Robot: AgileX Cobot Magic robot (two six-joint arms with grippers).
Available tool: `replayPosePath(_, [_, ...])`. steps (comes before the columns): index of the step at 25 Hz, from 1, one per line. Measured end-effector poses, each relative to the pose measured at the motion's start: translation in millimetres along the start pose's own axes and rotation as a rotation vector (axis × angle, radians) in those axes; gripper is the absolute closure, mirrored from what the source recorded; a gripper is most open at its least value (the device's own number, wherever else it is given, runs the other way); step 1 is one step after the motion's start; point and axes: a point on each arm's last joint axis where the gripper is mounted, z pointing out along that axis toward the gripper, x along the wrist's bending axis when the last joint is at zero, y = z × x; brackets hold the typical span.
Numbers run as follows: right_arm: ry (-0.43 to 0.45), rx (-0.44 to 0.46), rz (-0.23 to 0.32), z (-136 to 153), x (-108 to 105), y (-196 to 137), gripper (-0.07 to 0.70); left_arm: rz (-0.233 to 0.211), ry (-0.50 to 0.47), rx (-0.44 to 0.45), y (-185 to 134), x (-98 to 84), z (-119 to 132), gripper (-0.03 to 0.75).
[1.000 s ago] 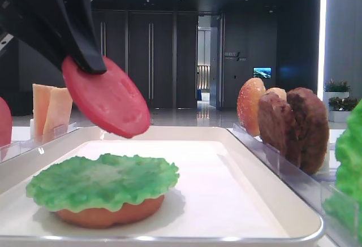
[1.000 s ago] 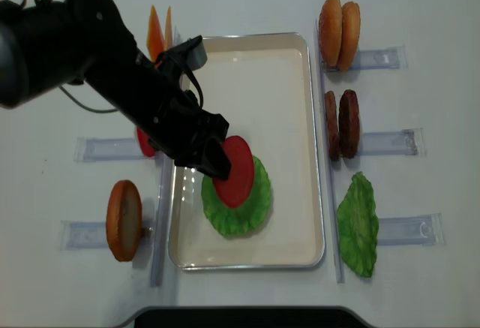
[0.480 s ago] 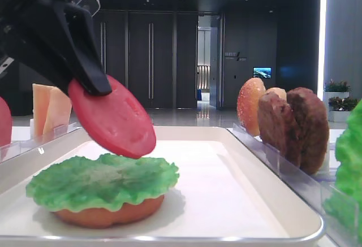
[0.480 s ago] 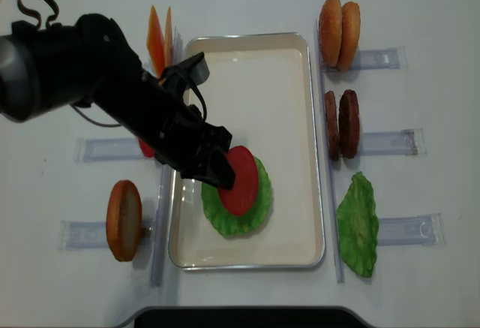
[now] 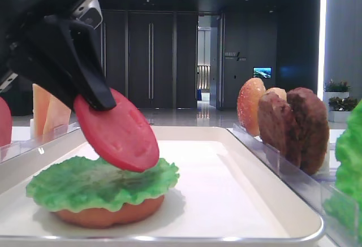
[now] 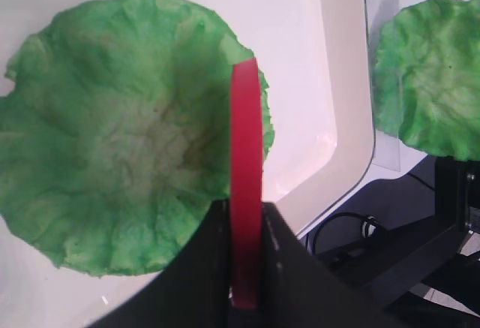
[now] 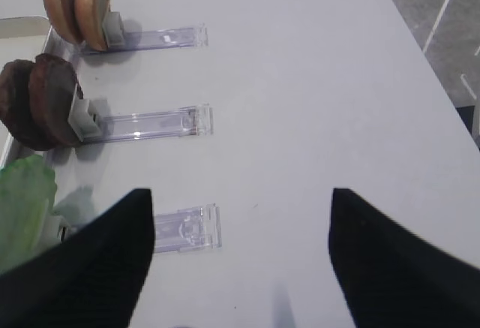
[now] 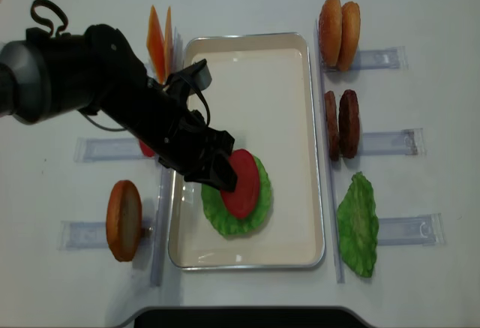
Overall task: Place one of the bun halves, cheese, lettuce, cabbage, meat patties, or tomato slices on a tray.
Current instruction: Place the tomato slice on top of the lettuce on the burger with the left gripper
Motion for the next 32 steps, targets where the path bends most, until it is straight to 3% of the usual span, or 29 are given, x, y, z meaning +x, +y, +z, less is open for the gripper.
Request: replayPosePath(32, [0.0,0.0,0.001,0.0,0.0,0.0,0.16,-0.024,0.015,-0.002,2.1,4.2,4.9,0.665])
